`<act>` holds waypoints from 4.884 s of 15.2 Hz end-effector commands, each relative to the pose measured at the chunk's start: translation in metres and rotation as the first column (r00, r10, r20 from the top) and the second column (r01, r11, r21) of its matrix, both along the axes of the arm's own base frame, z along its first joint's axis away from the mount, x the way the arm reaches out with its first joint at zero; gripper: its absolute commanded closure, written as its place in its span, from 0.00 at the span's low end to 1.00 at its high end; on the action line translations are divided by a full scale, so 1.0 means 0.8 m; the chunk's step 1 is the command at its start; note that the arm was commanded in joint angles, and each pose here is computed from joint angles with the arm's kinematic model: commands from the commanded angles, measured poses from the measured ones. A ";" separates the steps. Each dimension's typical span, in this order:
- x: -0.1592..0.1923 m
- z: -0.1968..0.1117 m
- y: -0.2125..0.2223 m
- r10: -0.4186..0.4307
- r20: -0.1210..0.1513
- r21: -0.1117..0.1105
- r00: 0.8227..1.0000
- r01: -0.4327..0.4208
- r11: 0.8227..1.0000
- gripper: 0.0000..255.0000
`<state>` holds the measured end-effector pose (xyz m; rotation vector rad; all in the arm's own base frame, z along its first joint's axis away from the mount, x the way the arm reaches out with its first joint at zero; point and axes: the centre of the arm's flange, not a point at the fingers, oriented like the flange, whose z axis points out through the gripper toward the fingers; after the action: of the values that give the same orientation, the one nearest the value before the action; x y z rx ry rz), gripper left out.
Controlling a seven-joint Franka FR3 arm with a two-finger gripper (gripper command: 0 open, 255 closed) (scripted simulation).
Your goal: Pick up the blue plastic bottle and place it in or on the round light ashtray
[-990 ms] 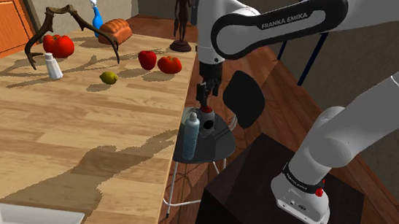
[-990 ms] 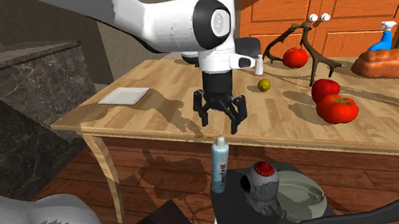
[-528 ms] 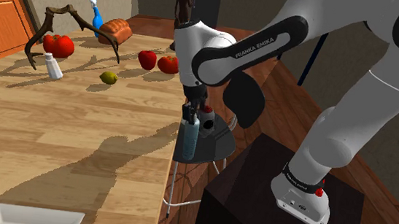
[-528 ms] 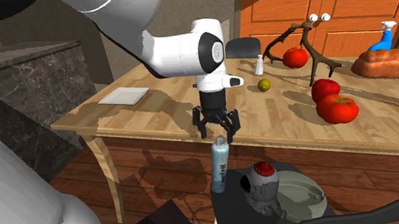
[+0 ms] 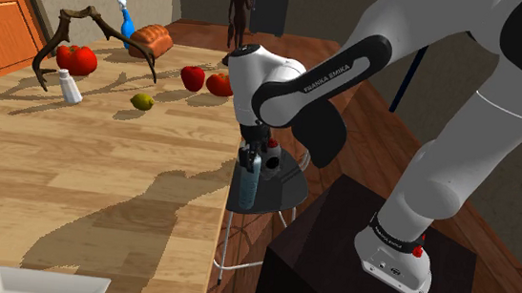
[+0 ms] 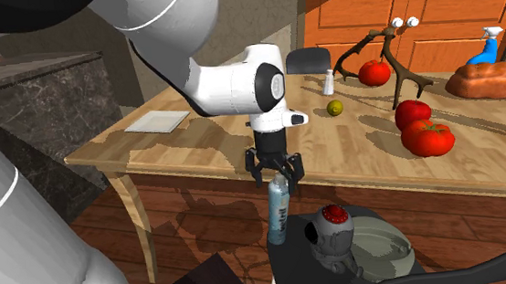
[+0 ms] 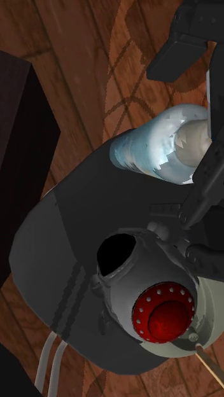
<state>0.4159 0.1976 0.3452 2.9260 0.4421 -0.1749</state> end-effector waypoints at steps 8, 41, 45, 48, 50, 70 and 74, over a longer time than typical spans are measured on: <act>0.000 -0.001 0.000 0.000 0.000 0.000 1.000 0.000 1.000 1.00; 0.060 0.157 -0.073 0.000 0.000 0.000 1.000 0.000 1.000 1.00; 0.099 0.178 -0.121 0.000 0.000 0.000 1.000 0.000 1.000 1.00; 0.129 0.193 -0.158 0.000 0.000 0.000 1.000 0.000 1.000 1.00; 0.149 0.204 -0.182 0.000 0.000 0.000 1.000 0.000 1.000 1.00; 0.208 0.142 -0.254 0.000 0.000 0.000 1.000 0.000 1.000 1.00; 0.208 0.116 -0.254 0.000 0.000 0.000 1.000 0.000 1.000 1.00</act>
<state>0.5836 -0.0054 0.4437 2.9262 0.4425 -0.1756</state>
